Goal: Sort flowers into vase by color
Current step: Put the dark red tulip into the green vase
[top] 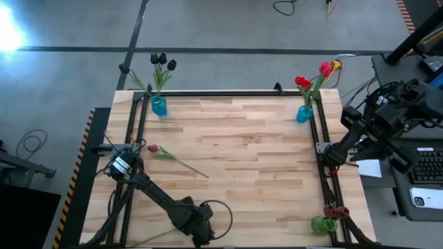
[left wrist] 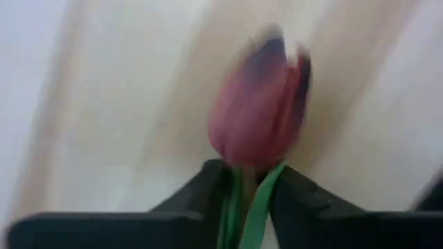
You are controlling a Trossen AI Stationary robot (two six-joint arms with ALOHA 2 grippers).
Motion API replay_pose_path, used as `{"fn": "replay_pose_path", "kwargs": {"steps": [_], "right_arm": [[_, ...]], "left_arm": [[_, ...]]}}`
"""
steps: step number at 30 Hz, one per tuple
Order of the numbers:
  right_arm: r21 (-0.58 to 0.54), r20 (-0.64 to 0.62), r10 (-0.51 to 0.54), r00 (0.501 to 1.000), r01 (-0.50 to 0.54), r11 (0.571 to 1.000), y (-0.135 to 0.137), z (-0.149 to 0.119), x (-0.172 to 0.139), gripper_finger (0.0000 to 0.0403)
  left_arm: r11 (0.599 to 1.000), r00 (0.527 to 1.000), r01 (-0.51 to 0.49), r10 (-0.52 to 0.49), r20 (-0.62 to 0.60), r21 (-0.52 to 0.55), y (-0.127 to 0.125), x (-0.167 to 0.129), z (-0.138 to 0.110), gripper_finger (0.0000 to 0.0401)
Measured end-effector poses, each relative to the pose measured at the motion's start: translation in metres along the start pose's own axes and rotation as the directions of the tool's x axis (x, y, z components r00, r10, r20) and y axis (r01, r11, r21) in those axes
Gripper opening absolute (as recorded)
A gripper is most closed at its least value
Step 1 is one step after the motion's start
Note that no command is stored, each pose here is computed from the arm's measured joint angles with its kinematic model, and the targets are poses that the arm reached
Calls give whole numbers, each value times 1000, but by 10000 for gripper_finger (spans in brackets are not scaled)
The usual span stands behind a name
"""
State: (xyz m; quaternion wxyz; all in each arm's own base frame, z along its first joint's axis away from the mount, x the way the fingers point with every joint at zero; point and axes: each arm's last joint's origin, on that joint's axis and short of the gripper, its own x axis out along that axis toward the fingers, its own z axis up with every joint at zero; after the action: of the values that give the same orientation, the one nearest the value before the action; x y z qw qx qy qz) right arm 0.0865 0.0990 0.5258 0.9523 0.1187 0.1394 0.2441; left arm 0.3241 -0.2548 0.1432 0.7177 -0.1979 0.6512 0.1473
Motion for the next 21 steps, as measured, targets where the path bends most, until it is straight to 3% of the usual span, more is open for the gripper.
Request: {"fn": "replay_pose_path", "kwargs": {"steps": [4,7,11,16,21], "right_arm": [[-5,-11,-4,1000,4,1000,2,-1,5,137],[-1,-3,0,1000,0,1000,3,2,4,137],[4,12,6,1000,-6,1000,3,6,2,137],[-9,12,-7,1000,8,1000,3,5,2,137],[-7,34,-135,990,135,991,1,1,10,137]], "left_arm": [[999,998,-12,15,63,-34,5,0,14,12],[999,992,1,4,124,-41,8,-3,25,11],[992,963,49,-15,268,-120,18,-16,57,2],[962,909,158,-54,414,-223,46,-28,119,1],[902,808,279,-35,588,-329,98,-37,192,0]]}}
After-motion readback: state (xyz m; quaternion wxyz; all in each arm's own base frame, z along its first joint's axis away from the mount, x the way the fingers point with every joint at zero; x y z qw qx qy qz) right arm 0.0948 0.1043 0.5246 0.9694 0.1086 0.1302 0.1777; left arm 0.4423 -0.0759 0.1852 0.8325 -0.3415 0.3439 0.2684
